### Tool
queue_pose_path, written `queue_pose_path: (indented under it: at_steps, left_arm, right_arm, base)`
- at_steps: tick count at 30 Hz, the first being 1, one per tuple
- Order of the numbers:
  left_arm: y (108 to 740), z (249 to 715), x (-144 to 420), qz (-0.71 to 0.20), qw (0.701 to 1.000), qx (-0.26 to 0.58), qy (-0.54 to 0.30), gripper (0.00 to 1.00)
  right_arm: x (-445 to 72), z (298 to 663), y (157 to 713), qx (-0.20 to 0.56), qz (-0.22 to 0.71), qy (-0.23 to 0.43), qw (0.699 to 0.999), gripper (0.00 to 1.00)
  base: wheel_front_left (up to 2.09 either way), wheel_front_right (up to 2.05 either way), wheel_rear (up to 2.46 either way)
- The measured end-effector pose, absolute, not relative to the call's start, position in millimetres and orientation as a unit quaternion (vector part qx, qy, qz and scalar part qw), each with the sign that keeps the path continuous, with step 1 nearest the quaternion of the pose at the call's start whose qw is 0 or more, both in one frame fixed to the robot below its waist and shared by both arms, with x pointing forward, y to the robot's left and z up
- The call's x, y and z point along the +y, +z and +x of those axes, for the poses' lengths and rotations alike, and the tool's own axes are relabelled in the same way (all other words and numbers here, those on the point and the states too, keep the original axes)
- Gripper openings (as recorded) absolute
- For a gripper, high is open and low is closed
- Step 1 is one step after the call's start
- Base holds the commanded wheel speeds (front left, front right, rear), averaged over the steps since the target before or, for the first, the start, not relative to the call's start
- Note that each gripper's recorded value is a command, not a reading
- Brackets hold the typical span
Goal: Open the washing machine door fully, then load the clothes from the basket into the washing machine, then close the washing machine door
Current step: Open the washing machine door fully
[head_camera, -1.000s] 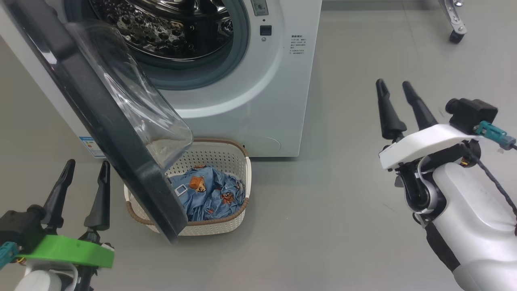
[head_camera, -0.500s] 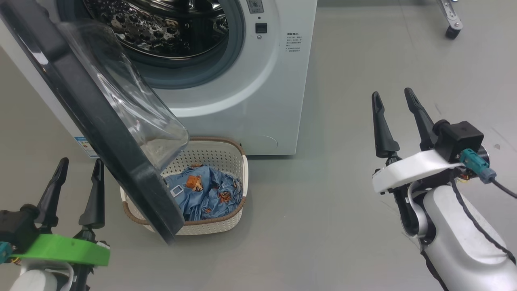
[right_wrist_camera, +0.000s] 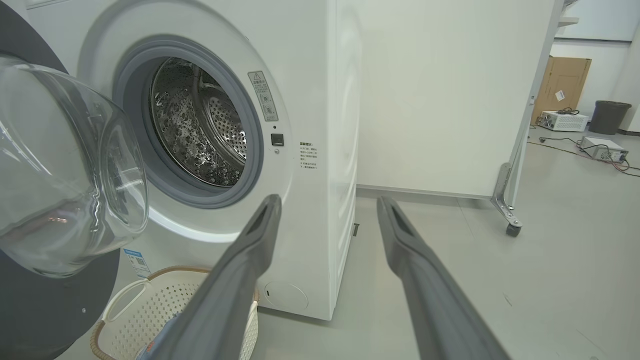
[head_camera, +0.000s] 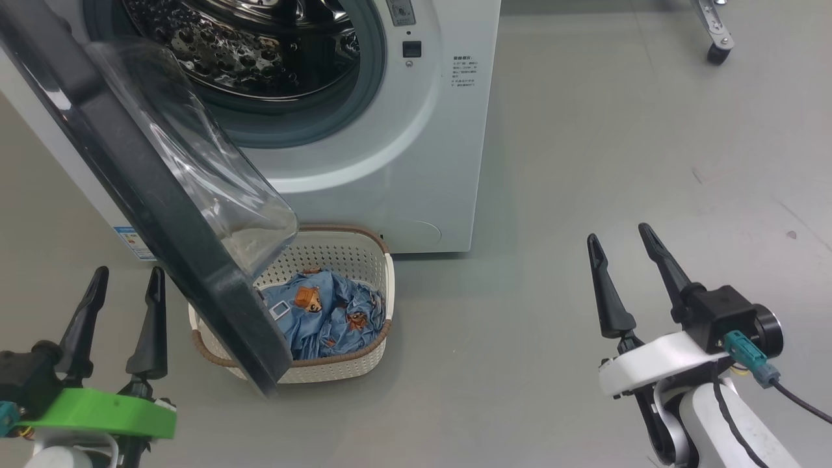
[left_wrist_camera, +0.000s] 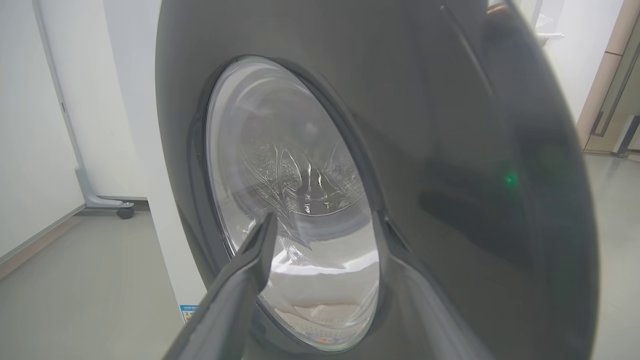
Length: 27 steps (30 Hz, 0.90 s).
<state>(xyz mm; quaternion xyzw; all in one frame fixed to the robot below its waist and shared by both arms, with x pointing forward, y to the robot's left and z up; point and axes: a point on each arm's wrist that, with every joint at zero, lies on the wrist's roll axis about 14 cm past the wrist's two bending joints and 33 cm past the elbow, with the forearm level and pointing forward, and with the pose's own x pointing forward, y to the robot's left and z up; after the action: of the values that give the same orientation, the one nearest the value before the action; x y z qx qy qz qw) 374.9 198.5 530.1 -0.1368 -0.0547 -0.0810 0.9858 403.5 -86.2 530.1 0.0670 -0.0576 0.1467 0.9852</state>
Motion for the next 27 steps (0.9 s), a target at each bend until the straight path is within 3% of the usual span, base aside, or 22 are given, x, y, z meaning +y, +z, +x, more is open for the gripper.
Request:
queue_pose_path:
  at_steps: [16,27]
  left_arm:
    - [516,356,202,-0.145,0.987,-0.039,-0.062,1.0]
    - [514,354,199,-0.142,0.987,-0.037,-0.063,1.0]
  right_arm:
    - [-116,352,498,-0.019,0.041,0.085,0.995,1.0]
    - [-121,344,502,-0.029,0.026,0.07,0.997,1.0]
  base:
    - [0.0,0.0,0.0]
    - [0.0,0.0,0.0]
